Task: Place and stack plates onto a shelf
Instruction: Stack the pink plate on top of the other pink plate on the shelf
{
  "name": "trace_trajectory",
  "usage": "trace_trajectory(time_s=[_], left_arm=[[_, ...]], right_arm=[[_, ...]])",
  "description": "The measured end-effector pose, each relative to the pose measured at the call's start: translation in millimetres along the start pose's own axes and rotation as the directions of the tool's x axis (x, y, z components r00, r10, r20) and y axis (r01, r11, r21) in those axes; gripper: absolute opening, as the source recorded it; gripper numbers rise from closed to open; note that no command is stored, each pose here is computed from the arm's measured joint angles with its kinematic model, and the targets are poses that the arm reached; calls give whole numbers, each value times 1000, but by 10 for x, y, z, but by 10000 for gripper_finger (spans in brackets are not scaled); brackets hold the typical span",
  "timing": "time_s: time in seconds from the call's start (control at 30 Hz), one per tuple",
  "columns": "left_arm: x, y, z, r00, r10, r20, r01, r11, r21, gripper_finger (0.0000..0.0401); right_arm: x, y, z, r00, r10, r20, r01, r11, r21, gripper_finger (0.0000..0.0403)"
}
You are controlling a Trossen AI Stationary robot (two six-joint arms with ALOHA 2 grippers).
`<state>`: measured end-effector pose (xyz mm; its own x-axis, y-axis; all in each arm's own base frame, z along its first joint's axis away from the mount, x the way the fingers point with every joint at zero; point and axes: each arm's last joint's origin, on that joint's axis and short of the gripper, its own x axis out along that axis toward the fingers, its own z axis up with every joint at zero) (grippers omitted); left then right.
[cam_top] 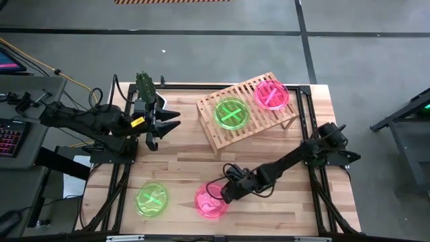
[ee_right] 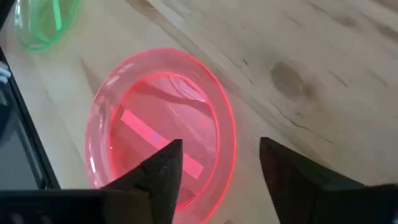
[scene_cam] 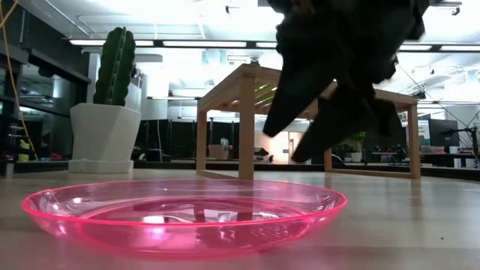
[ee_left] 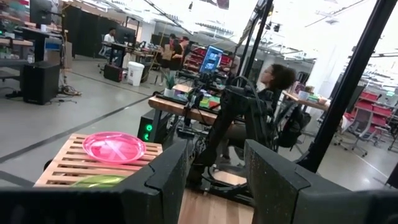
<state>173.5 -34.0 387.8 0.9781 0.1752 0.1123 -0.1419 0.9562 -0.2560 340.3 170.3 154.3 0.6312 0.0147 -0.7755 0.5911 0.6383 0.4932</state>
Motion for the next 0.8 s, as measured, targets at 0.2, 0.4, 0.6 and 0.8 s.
trace_trajectory(time_s=[0.2,0.4,0.6,0.8], left_arm=[[0,1,-5,1000,2,-5,-2,1000,2,148],[0,2,-6,1000,2,-6,-2,1000,2,148],[0,2,-6,1000,2,-6,-2,1000,3,148],[0,1,-6,1000,2,-6,-2,1000,3,148]], right_arm=[[139,-150,-145,998,31,63,-37,994,103,209],[142,-161,-143,996,33,85,-40,995,86,197],[299,-185,-222,996,47,76,-53,995,81,192],[379,-204,-269,995,38,92,-44,996,74,192]])
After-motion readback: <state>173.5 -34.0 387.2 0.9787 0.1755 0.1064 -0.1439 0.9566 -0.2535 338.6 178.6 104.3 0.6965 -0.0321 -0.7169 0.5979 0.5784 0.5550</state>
